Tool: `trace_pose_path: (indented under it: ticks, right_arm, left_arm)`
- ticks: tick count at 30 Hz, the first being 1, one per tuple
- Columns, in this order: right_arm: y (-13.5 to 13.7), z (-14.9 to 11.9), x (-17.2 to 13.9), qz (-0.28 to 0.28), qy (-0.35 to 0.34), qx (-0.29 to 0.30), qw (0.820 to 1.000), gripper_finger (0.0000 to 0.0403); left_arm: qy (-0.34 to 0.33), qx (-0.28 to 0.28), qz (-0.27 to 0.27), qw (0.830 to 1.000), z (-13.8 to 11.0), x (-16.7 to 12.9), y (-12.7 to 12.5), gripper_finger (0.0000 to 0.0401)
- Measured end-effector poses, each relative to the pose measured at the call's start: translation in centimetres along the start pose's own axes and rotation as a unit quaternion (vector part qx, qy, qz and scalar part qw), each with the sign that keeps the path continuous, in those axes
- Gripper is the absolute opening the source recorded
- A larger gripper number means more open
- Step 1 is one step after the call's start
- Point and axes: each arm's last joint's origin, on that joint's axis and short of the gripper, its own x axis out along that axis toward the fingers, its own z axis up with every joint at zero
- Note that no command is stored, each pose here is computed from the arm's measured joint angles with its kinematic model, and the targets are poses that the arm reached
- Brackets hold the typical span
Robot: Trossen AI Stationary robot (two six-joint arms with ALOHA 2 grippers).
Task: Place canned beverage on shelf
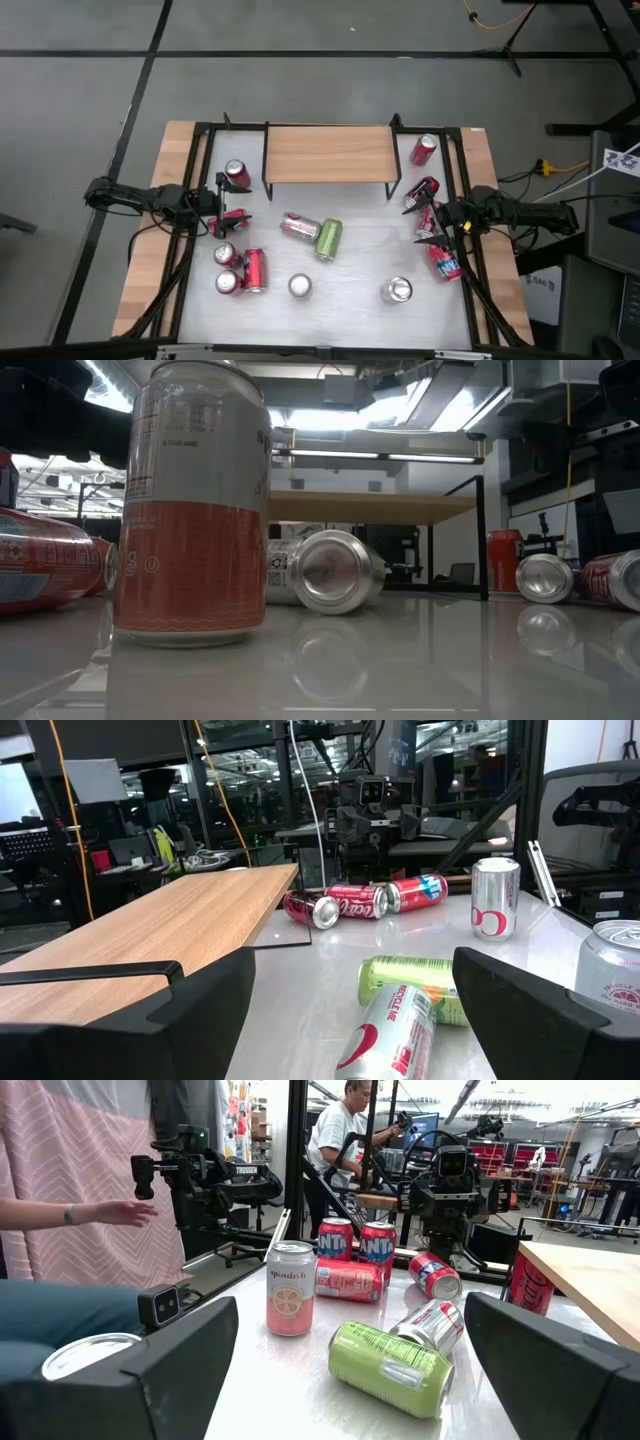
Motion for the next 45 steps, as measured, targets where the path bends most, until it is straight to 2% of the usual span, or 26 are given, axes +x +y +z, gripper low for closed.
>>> trace_pose_path:
  ticks: [33, 38, 45]
  right_arm:
    - [0.0, 0.1, 0.0, 0.0, -0.006, 0.001, 1.0, 0.0383]
    - [0.0, 1.7, -0.1, -0.002, -0.086, -0.009, 0.996, 0.0383]
    - [0.0, 5.3, -1.1, -0.029, -0.211, -0.053, 0.976, 0.0383]
  left_arm:
    - [0.0, 0.0, 0.0, 1.0, 0.0, 0.0, 0.0, 0.0336]
    - [0.0, 0.0, 0.0, 1.0, 0.0, 0.0, 0.0, 0.0336]
    - [0.0, 0.0, 0.0, 1.0, 0.0, 0.0, 0.0, 0.0336]
